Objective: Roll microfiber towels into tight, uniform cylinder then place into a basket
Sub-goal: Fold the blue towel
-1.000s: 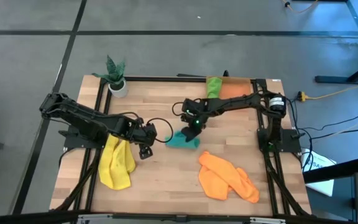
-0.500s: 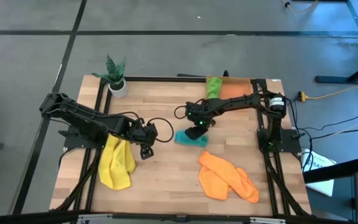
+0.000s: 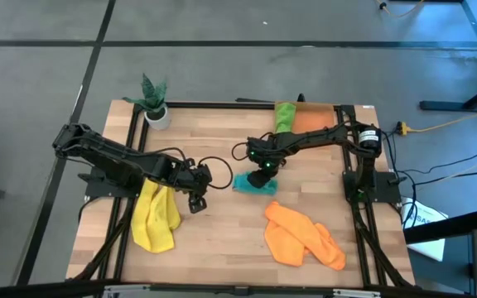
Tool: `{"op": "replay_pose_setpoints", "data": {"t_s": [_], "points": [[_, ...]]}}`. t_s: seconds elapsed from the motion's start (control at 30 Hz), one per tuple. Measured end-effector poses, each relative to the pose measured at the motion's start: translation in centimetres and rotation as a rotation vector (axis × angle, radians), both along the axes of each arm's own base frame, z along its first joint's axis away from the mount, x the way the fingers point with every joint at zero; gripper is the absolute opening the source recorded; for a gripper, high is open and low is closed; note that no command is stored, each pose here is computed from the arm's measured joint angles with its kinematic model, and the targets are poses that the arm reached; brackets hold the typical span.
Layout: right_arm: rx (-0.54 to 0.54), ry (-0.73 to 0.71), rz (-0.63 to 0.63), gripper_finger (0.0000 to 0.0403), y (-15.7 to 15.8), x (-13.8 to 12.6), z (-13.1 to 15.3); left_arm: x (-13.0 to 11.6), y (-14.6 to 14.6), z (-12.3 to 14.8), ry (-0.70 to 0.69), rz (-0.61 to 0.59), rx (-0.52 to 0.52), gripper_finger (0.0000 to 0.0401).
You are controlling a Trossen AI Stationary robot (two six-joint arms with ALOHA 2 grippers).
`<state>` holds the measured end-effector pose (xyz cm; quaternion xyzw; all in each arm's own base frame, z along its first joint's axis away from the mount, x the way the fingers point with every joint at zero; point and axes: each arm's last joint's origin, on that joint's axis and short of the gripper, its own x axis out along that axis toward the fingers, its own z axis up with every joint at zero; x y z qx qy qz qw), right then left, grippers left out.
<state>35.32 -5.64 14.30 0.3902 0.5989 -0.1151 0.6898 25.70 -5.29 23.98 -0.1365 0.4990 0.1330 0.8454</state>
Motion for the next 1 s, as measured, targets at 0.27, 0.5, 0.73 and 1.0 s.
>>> {"op": "replay_pose_setpoints", "data": {"t_s": [0.27, 0.5, 0.73, 1.0], "points": [[0.004, 0.028, -0.083, 0.0163, -0.7, -0.2, 0.0, 0.4, -0.1, 0.2, -0.051, -0.003, -0.015, 0.0072], [0.155, 0.026, -0.155, 0.0177, -2.0, -0.5, 0.1, 0.4, -0.3, 0.2, -0.045, -0.025, -0.045, 0.0072], [0.155, 0.023, -0.192, 0.0178, -3.4, -0.8, 0.1, 0.3, -0.9, 0.2, -0.043, -0.051, -0.053, 0.0072], [-0.005, -0.022, -0.266, 0.0178, -4.6, -1.7, 2.8, 0.1, -1.5, 0.2, -0.044, -0.074, -0.054, 0.0072]]}}
